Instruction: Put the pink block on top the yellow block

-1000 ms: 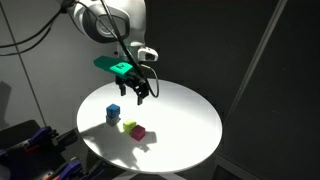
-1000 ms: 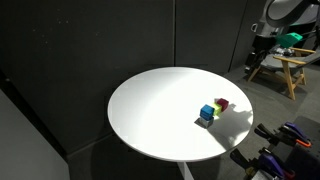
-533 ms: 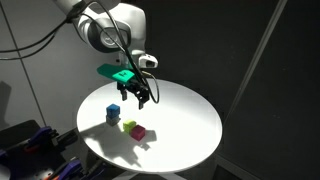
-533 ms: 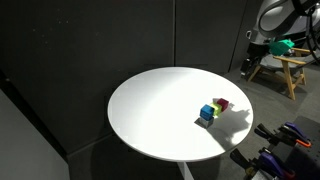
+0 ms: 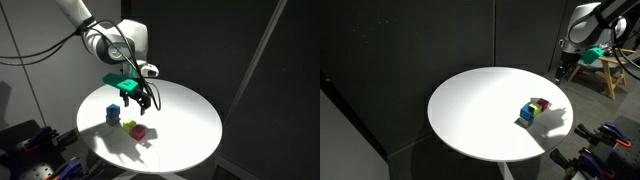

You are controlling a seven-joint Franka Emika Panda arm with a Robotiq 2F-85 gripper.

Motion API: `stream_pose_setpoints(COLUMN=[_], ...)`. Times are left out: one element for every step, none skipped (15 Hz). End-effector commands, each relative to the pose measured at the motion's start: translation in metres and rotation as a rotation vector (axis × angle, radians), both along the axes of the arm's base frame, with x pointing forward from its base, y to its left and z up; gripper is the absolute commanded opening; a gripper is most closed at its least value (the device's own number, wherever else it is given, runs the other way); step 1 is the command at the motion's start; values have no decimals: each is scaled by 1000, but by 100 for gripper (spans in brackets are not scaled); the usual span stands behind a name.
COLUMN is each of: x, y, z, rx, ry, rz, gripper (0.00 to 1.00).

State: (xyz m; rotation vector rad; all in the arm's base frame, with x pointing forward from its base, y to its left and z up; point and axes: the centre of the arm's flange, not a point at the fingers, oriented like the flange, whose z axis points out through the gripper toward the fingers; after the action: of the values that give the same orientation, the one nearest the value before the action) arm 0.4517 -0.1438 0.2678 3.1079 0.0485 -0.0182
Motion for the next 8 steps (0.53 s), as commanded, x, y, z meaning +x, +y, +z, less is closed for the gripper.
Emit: stream_pose_setpoints(x=[15, 17, 18, 20, 22, 24, 26, 28], y=[-3, -3, -2, -1, -1, -1, -2, -3], z=[-17, -23, -29, -35, -41, -47, -53, -58], rx=[9, 10, 11, 11, 10, 10, 11, 11], ry=[-5, -1, 3, 12, 21, 31, 39, 47], rz=[3, 3, 3, 5, 4, 4, 3, 1], gripper=[100, 100, 100, 100, 100, 100, 100, 100])
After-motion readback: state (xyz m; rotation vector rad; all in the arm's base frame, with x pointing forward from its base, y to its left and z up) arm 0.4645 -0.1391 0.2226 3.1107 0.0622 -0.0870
